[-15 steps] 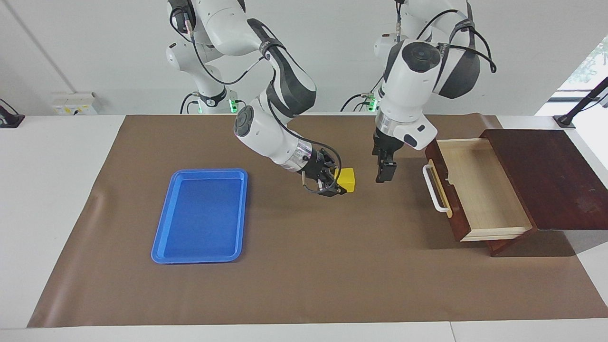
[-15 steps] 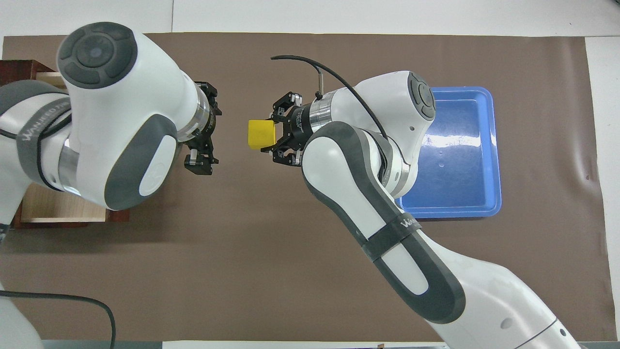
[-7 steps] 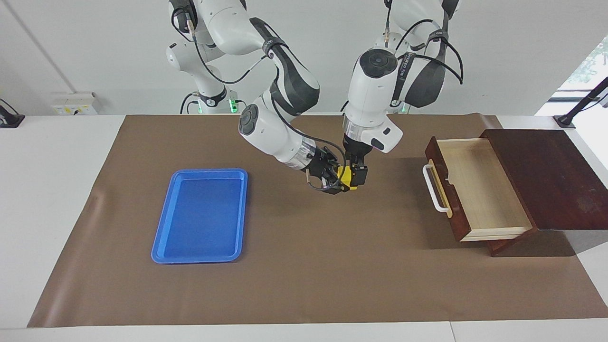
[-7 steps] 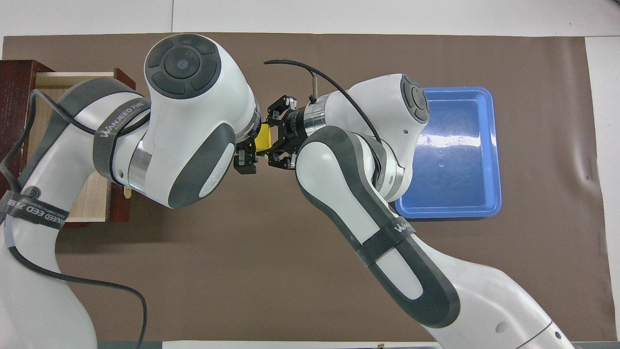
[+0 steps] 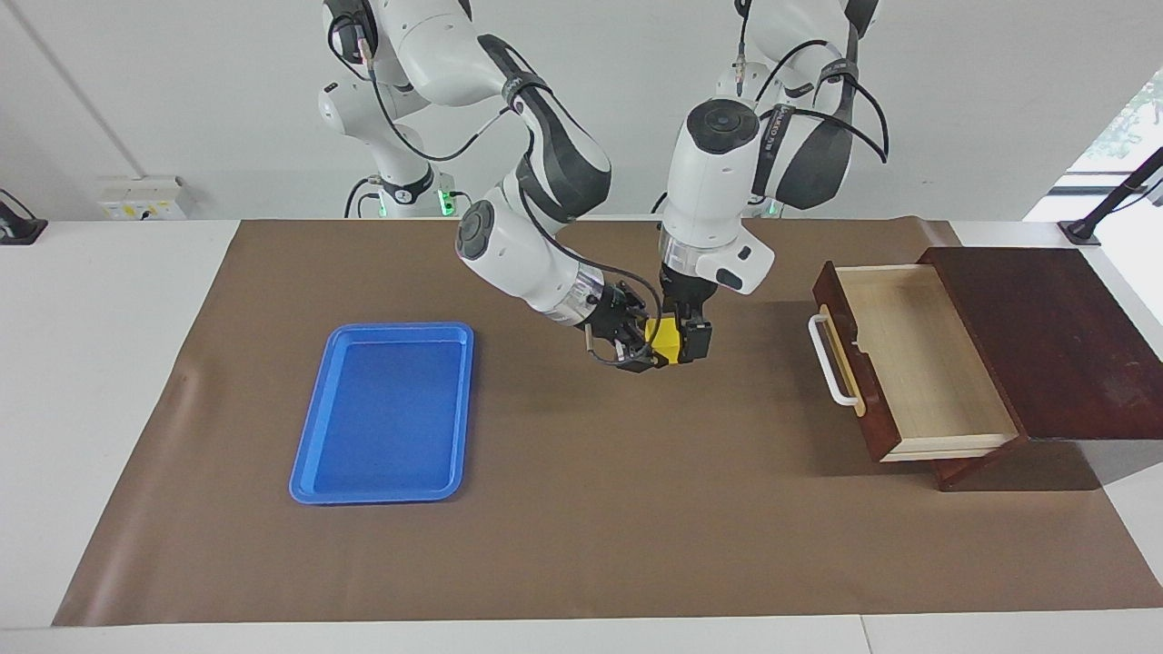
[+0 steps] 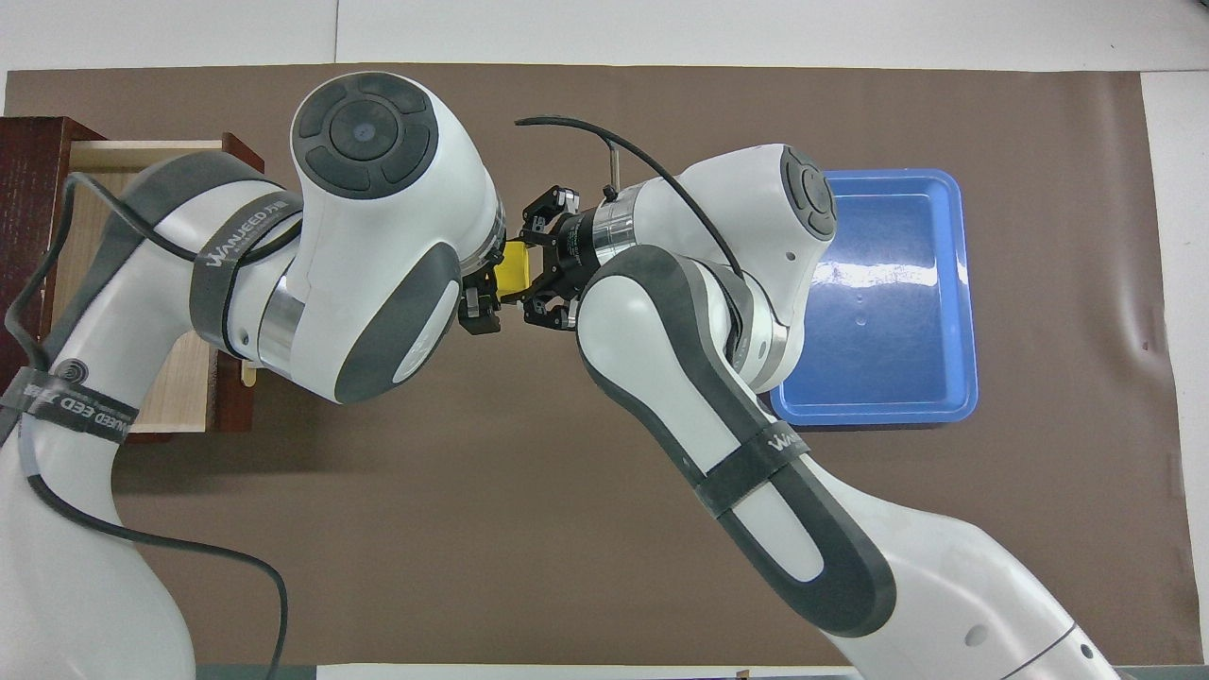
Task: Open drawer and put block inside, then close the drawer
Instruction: 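Grasp the yellow block with the left gripper from the right gripper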
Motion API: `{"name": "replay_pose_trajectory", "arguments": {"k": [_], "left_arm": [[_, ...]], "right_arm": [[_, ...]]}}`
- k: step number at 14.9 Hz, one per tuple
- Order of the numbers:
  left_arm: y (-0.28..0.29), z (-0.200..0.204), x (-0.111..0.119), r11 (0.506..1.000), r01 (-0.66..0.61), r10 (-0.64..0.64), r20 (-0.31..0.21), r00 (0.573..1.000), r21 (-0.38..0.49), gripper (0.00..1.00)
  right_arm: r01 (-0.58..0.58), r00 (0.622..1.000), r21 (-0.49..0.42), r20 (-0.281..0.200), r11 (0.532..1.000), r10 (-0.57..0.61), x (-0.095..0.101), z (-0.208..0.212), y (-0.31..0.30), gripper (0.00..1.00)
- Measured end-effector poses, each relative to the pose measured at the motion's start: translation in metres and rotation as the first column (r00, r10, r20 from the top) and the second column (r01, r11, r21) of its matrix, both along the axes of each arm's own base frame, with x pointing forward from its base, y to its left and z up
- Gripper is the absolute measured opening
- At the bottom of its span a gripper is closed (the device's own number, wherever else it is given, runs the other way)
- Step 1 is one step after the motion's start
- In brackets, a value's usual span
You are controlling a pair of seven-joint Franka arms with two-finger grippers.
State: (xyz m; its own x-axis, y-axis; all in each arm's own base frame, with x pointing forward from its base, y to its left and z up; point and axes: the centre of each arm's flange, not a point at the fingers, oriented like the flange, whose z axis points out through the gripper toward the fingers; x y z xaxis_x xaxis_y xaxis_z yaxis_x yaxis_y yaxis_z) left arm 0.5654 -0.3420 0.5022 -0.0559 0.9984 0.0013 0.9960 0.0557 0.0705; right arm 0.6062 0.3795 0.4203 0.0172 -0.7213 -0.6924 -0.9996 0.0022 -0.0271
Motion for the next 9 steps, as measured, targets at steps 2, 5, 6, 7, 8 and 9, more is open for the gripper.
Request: {"name": "replay_pose_trajectory", "arguments": {"k": [2, 5, 6, 7, 8, 9], "left_arm": [[0.0, -0.005, 0.001, 1.0, -0.015, 0.015, 0.005, 1.0, 0.011, 1.0], [0.0, -0.014, 0.002, 0.999, -0.018, 0.017, 0.003, 1.0, 0.027, 0.96], [0.0, -0.016, 0.002, 0.999, -0.02, 0.02, 0.002, 1.0, 0.028, 0.96], [-0.001, -0.017, 0.001, 0.999, -0.019, 0.019, 0.001, 1.0, 0.028, 0.85], [-0.004, -0.017, -0.001, 1.0, -0.014, 0.014, 0.0, 1.0, 0.028, 0.73], [-0.007, -0.017, -0.002, 1.0, -0.009, 0.009, 0.002, 1.0, 0.03, 0.69]], "right_arm": [[0.0, 1.0, 0.0, 0.0, 1.0, 0.0, 0.0, 0.0, 0.0, 0.55], [0.0, 1.0, 0.0, 0.0, 1.0, 0.0, 0.0, 0.0, 0.0, 0.55], [0.0, 1.0, -0.001, -0.001, 1.0, 0.0, 0.0, -0.001, 0.0, 0.55], [0.0, 1.0, -0.001, -0.001, 1.0, 0.0, 0.0, -0.001, 0.0, 0.55], [0.0, 1.0, -0.001, -0.001, 1.0, 0.0, 0.0, -0.001, 0.0, 0.55], [0.0, 1.0, -0.004, -0.001, 1.0, 0.0, 0.0, -0.002, -0.001, 0.55]]}}
